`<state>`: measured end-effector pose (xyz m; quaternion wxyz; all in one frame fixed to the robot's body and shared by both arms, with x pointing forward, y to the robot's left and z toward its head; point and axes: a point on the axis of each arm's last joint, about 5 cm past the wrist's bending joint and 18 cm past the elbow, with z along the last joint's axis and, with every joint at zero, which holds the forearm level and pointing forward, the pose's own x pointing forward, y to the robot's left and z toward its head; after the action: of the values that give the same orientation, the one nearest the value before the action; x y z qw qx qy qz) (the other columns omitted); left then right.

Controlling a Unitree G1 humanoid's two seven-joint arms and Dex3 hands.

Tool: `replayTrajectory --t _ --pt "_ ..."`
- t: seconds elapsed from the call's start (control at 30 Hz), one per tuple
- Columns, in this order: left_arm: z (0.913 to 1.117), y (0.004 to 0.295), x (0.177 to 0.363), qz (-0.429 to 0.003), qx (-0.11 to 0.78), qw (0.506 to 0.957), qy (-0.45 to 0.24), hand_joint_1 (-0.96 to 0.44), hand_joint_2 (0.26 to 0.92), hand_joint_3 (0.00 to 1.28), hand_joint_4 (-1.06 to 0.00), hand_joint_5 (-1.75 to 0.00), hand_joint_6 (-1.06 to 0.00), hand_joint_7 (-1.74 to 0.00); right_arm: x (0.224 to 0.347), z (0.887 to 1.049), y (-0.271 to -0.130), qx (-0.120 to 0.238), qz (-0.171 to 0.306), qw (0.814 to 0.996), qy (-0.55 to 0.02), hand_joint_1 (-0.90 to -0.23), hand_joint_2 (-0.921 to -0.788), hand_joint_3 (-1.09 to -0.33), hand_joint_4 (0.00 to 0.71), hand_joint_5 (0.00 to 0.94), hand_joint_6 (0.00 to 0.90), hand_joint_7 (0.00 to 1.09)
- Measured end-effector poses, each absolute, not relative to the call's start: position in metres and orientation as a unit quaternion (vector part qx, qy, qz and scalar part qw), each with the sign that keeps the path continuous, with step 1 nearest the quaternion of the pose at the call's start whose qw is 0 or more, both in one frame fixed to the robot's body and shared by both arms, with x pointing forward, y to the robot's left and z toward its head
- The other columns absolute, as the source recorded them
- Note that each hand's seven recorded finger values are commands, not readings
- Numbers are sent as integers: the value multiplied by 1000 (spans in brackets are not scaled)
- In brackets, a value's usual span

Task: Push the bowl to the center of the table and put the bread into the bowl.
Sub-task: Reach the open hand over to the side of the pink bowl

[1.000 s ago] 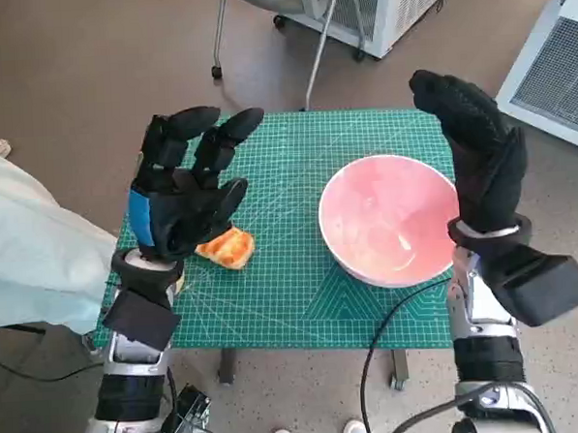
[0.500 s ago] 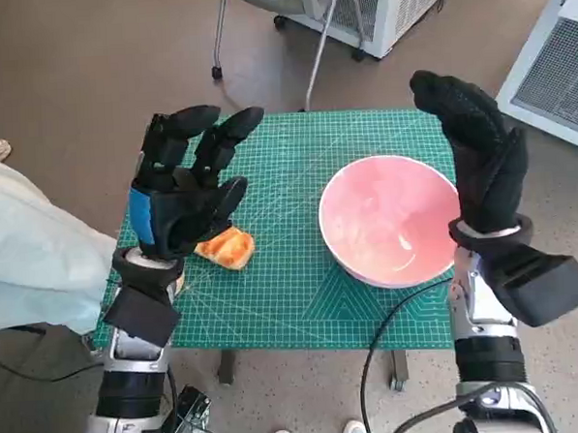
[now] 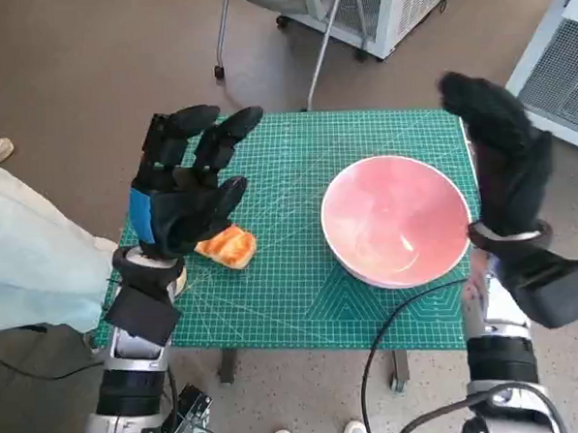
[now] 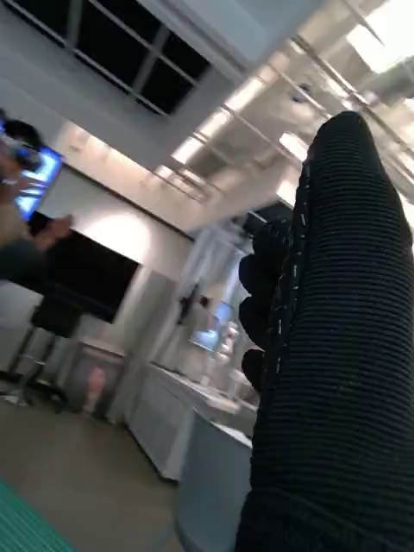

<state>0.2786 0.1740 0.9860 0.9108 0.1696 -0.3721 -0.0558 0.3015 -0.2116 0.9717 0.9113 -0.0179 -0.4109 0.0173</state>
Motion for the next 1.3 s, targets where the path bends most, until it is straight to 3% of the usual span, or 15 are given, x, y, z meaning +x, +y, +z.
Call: replayTrajectory --t 0.13,0.23,0.47,0.53,0.67,0.8,1.0,1.3 --pt "984 176 279 -53 171 913 -367 -44 921 305 -302 -499 -196 -801 298 956 -230 -17 -32 926 -375 -430 -920 -547 501 3 330 650" --pt "983 177 279 -51 171 914 -364 -37 921 306 -285 -487 -180 -786 295 945 -240 -15 -65 936 -347 -379 -921 -554 496 1 326 626" --pt "982 178 280 -47 170 916 -360 -32 921 297 -300 -378 -168 -725 289 927 -248 1 -116 947 -301 -326 -921 -562 476 0 296 611" --pt "980 178 280 -44 172 917 -357 -50 920 287 -306 -364 -161 -714 287 918 -249 15 -146 952 -268 -353 -911 -592 463 0 303 590" --pt "980 178 281 -36 187 915 -356 -80 921 272 -317 -343 -154 -700 288 906 -245 41 -177 963 -200 -390 -896 -629 458 3 325 548" --pt "980 180 281 -31 198 913 -356 -90 921 266 -323 -334 -153 -697 287 893 -235 67 -186 970 -143 -380 -895 -630 460 4 337 535" --pt "981 182 281 -28 209 911 -355 -100 921 259 -328 -323 -152 -695 289 884 -220 114 -179 973 -96 -390 -917 -587 420 0 341 543" --pt "984 186 279 -22 217 909 -355 -107 921 256 -319 -315 -137 -739 302 887 -198 209 -147 964 -68 -377 -921 -580 384 2 273 639"
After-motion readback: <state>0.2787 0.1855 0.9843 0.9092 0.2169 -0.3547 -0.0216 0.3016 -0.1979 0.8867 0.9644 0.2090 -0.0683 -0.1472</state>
